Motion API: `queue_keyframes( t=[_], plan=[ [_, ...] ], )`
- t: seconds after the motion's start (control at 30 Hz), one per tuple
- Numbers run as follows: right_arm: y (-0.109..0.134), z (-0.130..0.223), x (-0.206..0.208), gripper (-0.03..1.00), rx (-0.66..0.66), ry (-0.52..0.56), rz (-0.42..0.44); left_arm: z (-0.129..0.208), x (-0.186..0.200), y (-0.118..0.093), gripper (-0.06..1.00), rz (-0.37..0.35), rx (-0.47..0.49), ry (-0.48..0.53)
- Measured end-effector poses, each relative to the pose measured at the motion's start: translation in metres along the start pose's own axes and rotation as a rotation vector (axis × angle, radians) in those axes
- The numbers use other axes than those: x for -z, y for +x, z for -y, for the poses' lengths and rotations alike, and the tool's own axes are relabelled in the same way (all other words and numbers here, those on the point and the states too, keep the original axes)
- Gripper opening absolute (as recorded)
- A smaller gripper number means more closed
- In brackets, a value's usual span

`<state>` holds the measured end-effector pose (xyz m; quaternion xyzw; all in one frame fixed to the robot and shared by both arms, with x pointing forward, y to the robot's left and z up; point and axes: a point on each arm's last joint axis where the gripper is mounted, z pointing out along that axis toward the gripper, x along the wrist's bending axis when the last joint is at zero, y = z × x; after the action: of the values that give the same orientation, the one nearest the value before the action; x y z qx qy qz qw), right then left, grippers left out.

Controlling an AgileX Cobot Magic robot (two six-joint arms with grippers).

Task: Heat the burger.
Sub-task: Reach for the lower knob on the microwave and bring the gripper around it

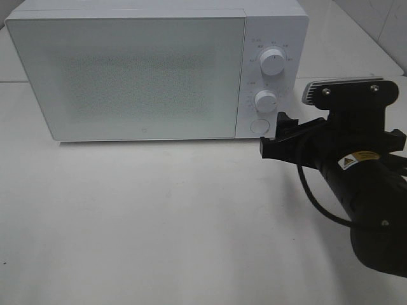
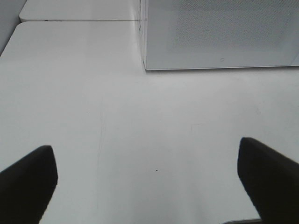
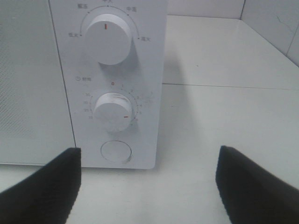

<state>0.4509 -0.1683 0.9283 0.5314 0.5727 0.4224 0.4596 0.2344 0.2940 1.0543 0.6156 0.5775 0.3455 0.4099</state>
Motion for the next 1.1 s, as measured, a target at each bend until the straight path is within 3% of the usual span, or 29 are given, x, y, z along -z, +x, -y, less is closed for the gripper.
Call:
queue_keyframes(
  t=[0.53, 1.1],
  plan=[
    [0.016, -0.003, -0.012, 0.77, -0.066, -0.014, -0.008, 0.0, 0.0, 0.0, 0.99, 0.0, 0.0, 0.0],
    [0.041, 0.008, -0.058, 0.77, -0.028, -0.023, -0.019, 0.0, 0.0, 0.0, 0.99, 0.0, 0.0, 0.0]
  ],
)
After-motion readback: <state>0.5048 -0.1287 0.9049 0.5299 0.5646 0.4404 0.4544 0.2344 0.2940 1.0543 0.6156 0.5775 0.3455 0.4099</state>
